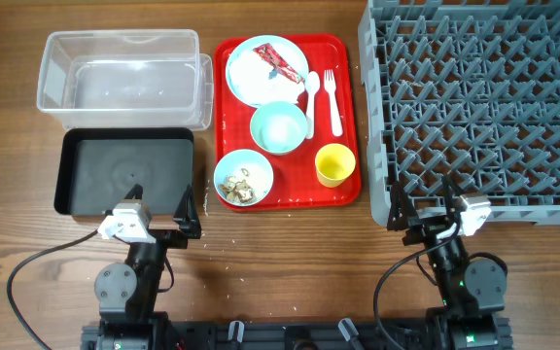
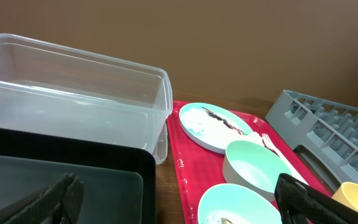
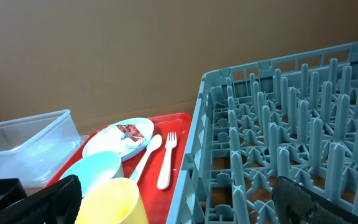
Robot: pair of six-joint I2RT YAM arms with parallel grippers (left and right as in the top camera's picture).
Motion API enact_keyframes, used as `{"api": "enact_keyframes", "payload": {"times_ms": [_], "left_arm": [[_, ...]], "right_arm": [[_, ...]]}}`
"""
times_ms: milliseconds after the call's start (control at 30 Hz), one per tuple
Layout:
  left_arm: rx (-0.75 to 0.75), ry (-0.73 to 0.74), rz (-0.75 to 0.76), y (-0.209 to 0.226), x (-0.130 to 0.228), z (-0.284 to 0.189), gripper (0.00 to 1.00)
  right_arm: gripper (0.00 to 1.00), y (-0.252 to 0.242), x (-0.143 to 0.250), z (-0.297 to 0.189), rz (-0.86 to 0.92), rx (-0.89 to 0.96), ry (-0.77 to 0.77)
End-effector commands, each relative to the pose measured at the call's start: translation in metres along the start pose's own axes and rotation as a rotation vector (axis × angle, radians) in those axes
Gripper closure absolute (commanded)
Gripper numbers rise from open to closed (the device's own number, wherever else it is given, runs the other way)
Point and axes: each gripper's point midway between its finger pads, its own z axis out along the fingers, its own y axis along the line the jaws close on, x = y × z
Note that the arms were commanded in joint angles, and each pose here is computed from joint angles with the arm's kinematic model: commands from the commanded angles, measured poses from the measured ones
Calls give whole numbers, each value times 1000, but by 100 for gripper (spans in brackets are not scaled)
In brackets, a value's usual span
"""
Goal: Sort waste into correct bins and load items into the dishwasher rack
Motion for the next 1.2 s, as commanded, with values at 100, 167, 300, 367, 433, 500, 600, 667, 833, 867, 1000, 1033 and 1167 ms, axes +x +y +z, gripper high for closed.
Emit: {"api": "enact_keyframes", "payload": {"times_ms": [100,167,300,367,433,500,600,667,833,867,1000,1033,1167], "left_arm": [[-16,-6,-6,4,1,0,0],[-15,-6,-6,4,1,0,0],[-15,-6,-6,4,1,0,0],[-15,-6,-6,4,1,0,0],[-15,-6,-6,4,1,0,0],[-15,-6,-6,4,1,0,0],[-15,-6,-6,4,1,0,0],[-15,-6,-6,4,1,0,0],[-15,-6,-6,4,1,0,0],[-15,-6,-6,4,1,0,0],[-15,-6,-6,4,1,0,0],[-15,-6,-6,4,1,0,0],[-25,-15,-5,5,-1,0,0]], "right_arm": [[0,-1,0,0,4,9,0],[0,-1,0,0,4,9,0],[0,-1,0,0,5,9,0],[0,-1,0,0,5,9,0],[0,-1,0,0,5,9,0],[0,-1,0,0,5,9,0],[0,-1,0,0,5,9,0],[0,-8,0,0,-74,48,-4],[0,-11,-1,0,-136,68,-7],[0,-11,-1,0,-136,68,-7],[0,-11,-5,0,-137,69,-22],[0,-10,-6,0,-135,65,-26],[0,-11,-1,0,-101,68,-5]]}}
